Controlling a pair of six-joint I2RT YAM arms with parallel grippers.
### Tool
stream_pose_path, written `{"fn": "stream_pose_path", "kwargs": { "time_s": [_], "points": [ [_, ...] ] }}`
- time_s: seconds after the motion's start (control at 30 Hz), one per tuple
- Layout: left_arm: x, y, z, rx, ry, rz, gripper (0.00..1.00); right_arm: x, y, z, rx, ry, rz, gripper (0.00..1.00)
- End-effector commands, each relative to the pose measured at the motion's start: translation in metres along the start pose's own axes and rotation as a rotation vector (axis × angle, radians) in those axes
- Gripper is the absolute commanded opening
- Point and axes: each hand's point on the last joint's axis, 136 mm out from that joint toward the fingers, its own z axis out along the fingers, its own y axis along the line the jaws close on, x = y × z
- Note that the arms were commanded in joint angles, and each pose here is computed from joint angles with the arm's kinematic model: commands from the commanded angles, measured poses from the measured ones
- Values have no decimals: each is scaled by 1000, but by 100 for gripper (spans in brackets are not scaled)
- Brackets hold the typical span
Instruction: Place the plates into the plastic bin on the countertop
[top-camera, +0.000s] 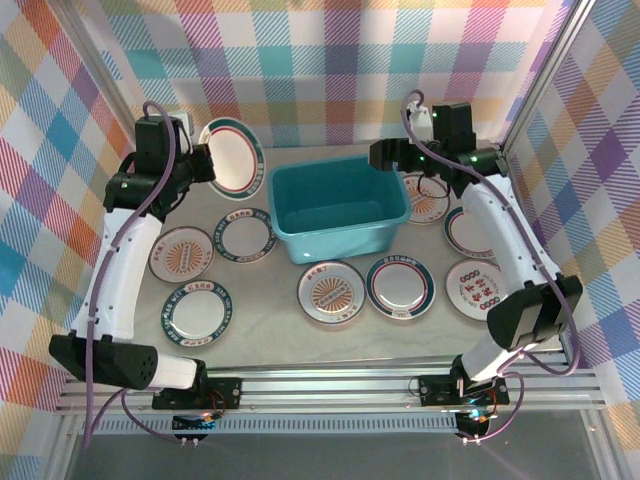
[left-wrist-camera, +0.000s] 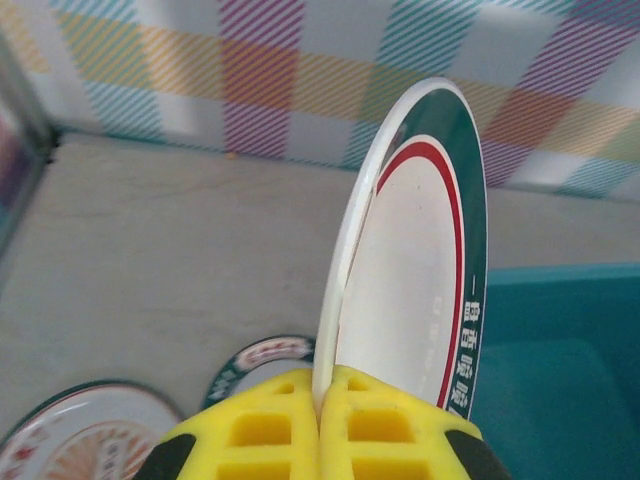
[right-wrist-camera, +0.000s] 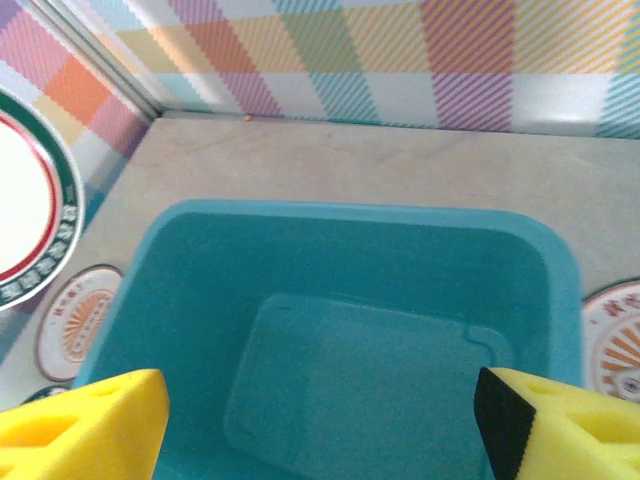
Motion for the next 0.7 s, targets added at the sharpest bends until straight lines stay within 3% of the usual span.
{"fn": "stream_pose_path", "kwargs": {
  "time_s": [0.0, 0.23, 0.43, 0.67],
  "points": [
    [-33, -40, -11, 214, -93, -97, 0, -14, 28, 0, -143, 4, 16, 79],
    [-21, -72, 0, 413, -43, -242, 0, -32, 58, 11, -351, 22, 44, 71],
    [-13, -90, 7, 540, -25, -322, 0, -34, 60, 32, -373, 61, 80, 65],
    [-7, -106, 14, 588, 6, -327, 0, -28, 62, 49, -375, 88, 105, 62]
  ]
}}
